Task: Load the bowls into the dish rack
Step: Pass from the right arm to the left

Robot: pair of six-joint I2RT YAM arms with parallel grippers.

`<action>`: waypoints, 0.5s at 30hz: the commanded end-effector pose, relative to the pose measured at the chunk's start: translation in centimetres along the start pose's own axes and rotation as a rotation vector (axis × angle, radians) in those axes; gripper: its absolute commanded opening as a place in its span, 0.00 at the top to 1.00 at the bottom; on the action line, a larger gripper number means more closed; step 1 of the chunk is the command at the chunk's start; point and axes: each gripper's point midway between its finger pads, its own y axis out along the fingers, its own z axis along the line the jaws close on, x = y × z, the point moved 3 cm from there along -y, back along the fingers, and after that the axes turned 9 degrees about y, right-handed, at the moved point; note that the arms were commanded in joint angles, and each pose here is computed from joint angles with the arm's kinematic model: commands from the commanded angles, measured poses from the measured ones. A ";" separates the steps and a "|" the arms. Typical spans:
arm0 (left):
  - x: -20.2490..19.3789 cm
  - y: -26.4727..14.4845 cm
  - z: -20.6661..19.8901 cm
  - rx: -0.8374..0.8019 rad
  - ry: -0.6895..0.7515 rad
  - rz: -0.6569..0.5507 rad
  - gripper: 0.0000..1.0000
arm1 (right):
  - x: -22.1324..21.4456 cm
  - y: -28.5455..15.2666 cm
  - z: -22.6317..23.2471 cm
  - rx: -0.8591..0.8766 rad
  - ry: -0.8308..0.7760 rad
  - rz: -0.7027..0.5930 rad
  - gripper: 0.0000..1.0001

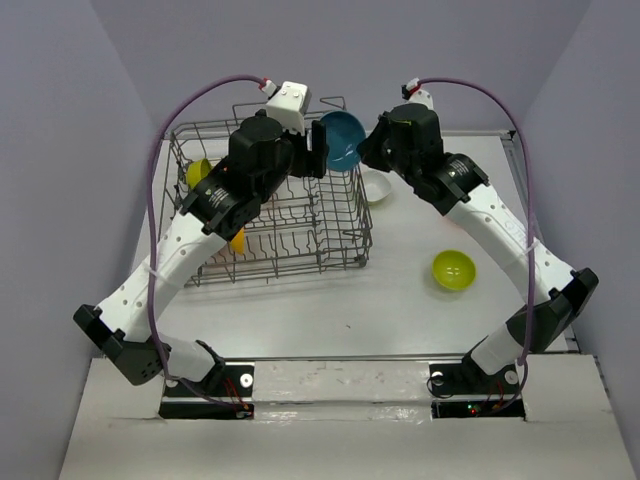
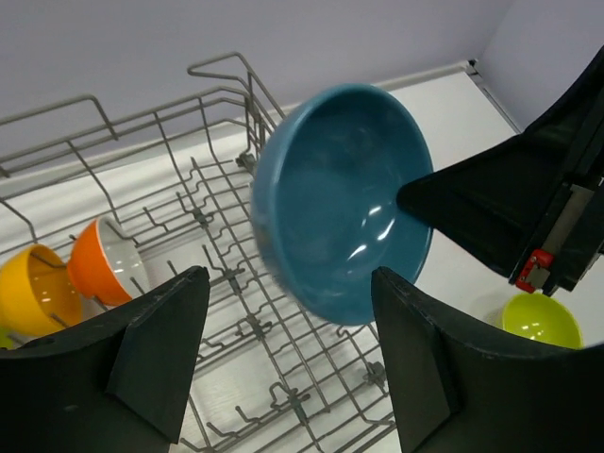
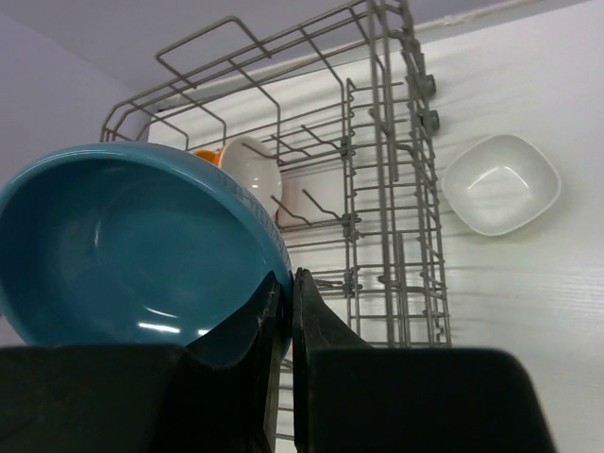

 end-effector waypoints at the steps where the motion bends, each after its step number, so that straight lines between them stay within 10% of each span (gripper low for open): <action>1: 1.3 -0.3 -0.6 -0.065 -0.064 -0.039 0.22 | 1.1 -1.1 4.1 0.121 0.001 -0.056 0.99; 15: -0.9 0.8 0.4 -0.029 -0.082 0.011 0.34 | 0.3 -1.3 4.9 0.122 -0.020 -0.062 0.99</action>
